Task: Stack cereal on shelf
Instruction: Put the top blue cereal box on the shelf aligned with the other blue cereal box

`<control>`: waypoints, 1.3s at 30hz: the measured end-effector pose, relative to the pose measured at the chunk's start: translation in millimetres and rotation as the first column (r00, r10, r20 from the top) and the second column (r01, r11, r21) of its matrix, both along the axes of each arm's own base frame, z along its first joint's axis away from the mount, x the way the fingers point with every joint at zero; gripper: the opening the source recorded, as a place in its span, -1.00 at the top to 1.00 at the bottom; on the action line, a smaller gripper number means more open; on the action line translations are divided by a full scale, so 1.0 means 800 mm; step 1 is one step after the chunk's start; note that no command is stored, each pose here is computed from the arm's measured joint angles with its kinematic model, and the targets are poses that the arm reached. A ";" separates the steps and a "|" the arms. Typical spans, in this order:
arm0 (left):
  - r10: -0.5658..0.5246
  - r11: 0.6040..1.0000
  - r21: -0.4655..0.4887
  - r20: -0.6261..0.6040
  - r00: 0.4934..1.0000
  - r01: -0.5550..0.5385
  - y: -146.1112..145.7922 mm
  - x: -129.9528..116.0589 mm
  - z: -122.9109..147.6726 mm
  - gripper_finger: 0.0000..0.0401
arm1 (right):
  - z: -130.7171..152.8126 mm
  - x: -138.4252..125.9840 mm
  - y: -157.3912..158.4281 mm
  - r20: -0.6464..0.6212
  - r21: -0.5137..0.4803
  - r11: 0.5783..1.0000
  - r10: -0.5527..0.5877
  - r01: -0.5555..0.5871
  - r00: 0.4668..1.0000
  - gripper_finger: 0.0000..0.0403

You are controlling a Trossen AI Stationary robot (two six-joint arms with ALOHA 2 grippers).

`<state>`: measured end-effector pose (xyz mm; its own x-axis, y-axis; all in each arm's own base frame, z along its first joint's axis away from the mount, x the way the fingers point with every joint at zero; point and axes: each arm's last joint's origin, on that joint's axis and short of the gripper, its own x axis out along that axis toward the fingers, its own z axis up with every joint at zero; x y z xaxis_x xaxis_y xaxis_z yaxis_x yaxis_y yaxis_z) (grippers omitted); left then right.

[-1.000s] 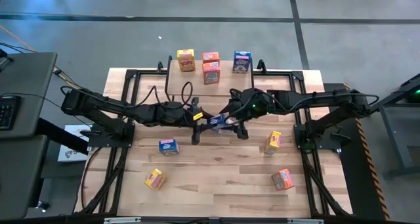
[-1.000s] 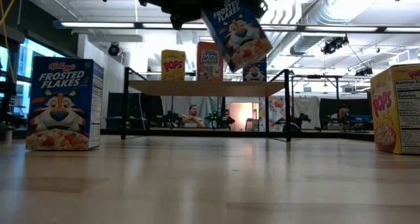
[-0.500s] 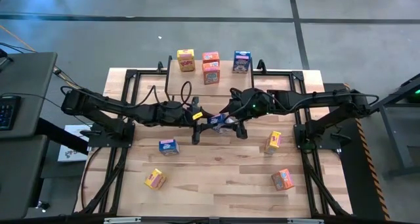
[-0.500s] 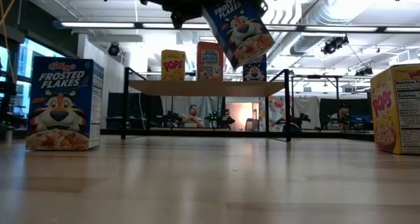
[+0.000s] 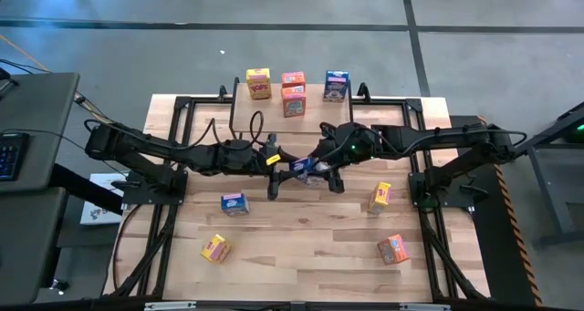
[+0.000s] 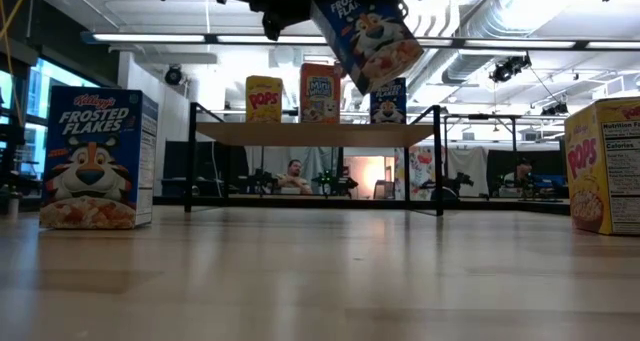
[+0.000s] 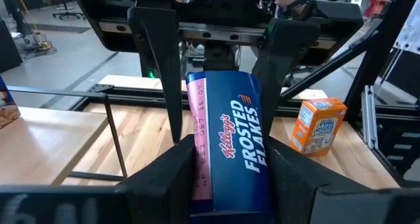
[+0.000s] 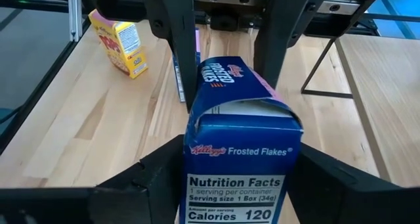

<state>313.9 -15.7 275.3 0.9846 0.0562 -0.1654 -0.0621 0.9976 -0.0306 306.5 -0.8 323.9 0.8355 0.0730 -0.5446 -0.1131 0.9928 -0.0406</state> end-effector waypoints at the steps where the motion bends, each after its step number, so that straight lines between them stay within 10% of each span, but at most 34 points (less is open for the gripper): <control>1: 0.000 1.000 0.000 0.000 1.000 0.000 0.000 0.000 0.000 0.20 | 0.000 0.000 0.000 0.000 0.000 1.000 0.000 0.000 1.000 -0.08; 13: 0.000 1.000 0.001 -0.001 1.000 0.000 0.000 0.000 0.000 0.11 | 0.000 0.000 0.000 -0.001 0.001 1.000 0.000 0.000 1.000 0.30; 39: 0.082 0.996 -0.032 0.039 0.996 -0.081 0.003 0.000 0.004 0.10 | 0.000 0.000 0.000 0.001 0.013 1.000 -0.010 0.010 1.000 0.33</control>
<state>314.2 -13.4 278.8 0.9829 0.1322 -0.1283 -0.1414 0.9878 -0.0653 306.3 -1.0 324.2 0.8366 0.0719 -0.5431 -0.1035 0.9942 -0.0278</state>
